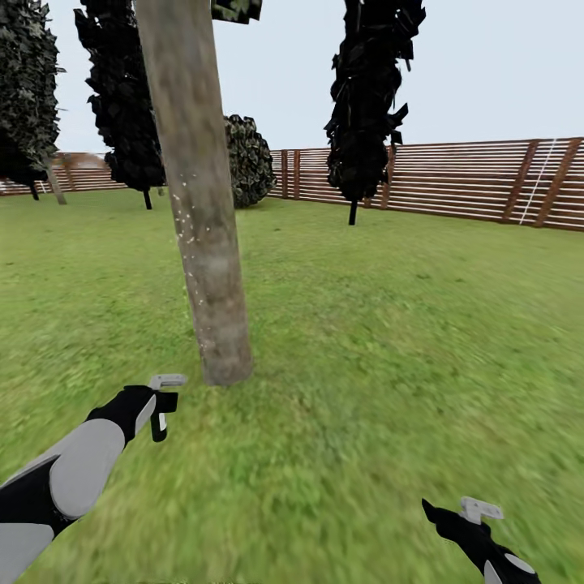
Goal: In the garden, pick up the pesticide atomizer on the floor and spray pesticide onto both trees until each tree trunk is fully covered.
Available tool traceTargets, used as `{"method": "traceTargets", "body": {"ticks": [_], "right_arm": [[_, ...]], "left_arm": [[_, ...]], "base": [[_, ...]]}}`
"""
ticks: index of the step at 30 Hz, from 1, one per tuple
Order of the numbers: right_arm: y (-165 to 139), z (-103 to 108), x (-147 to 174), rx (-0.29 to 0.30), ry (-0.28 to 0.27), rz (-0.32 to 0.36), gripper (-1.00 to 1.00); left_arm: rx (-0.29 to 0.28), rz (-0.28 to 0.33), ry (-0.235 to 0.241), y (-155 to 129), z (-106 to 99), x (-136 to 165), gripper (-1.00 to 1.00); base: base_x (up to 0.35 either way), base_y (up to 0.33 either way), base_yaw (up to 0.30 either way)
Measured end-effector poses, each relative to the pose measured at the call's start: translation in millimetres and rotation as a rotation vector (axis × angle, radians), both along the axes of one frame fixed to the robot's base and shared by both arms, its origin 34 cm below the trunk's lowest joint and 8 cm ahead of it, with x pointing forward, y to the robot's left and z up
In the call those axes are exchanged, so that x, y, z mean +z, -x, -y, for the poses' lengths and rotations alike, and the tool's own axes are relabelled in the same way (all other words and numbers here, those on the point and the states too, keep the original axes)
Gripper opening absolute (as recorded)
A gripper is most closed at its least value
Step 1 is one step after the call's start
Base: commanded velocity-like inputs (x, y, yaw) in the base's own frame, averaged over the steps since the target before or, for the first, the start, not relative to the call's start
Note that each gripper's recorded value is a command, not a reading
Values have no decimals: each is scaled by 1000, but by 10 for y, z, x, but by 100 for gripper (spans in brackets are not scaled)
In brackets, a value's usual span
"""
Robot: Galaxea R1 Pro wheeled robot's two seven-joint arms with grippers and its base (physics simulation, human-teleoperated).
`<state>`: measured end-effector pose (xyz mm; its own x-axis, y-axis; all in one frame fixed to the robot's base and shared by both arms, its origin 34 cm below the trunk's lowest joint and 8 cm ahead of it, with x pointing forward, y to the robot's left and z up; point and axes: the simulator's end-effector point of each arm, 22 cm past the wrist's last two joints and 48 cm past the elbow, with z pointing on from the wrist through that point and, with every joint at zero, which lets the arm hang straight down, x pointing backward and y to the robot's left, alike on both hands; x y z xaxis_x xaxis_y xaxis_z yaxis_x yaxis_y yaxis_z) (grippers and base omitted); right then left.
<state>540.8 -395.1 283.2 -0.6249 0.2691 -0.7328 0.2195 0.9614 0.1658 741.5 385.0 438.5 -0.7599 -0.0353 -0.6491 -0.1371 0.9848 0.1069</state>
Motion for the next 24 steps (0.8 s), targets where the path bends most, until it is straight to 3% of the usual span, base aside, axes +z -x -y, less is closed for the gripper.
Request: {"method": "traceTargets", "body": {"ticks": [6,14,18,19,24], "right_arm": [[0,1,0,0,0,0,100],[1,-1,0,2,1,0,100],[4,-2,-4,2,0,-1,100],[6,1,-5,2,0,-2,100],[12,-7,-12,2,-2,-3,100]], "left_arm": [[0,0,0,-1,0,2,-100],[-3,-5,4,12,27,-24,-100],[-29,6,24,-4,234,-85,-100],[-52,35,44,-35,411,-119,-100],[-87,102,41,-133,566,-63,-100]], "base": [[105,-318,223],[168,-305,24],[171,-298,0],[124,-250,0],[27,-55,0]]}}
